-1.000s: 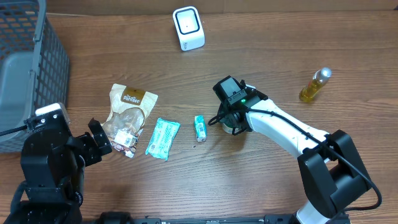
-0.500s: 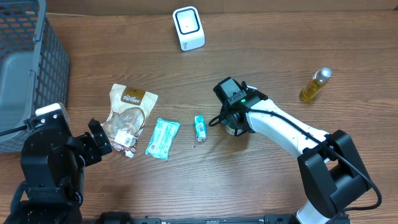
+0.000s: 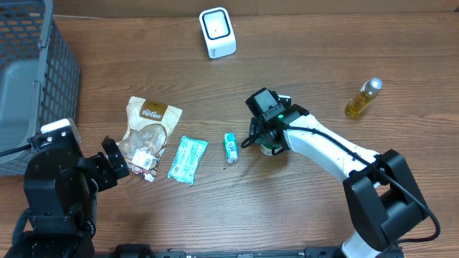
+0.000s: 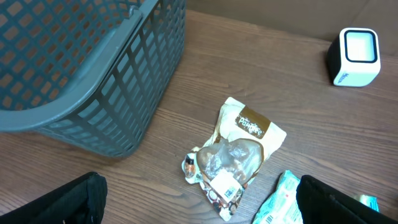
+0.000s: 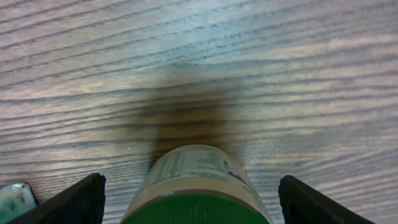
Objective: Scan the item barcode
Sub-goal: 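Hold the green-capped jar with the right gripper, adjusting grip, then lift the green-capped jar up with the right gripper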
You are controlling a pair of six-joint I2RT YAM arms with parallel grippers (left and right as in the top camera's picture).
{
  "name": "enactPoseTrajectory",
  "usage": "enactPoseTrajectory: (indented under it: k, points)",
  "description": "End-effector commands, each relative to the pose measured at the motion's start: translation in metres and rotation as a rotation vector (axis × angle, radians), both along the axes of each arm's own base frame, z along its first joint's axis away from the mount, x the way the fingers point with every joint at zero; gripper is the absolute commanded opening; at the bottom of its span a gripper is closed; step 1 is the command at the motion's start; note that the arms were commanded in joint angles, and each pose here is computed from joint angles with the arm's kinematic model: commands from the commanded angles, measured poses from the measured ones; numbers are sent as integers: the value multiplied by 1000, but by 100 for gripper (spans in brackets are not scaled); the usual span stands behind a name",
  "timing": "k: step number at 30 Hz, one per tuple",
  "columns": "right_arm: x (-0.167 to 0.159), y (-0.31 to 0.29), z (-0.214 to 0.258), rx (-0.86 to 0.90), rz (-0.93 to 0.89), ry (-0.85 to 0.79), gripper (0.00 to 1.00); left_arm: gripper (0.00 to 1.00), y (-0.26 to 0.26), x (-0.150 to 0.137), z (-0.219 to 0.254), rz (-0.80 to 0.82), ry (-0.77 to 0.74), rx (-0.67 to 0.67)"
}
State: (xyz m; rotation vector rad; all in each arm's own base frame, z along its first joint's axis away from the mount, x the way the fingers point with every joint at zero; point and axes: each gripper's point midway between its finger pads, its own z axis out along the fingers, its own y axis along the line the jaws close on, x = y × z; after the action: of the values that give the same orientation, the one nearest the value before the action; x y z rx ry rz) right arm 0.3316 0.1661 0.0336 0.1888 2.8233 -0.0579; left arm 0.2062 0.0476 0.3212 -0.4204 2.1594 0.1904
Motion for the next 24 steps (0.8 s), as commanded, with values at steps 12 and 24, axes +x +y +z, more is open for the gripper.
enactPoseTrajectory:
  k: [12, 24]
  points:
    - [-10, -2, -9, -3, 54, 44, 81, 100, 3, -2, 3, 15, -11, 4]
    - [-9, -1, -7, 0, 54, 40, 73, 100, 3, -2, 3, 15, -11, 5]
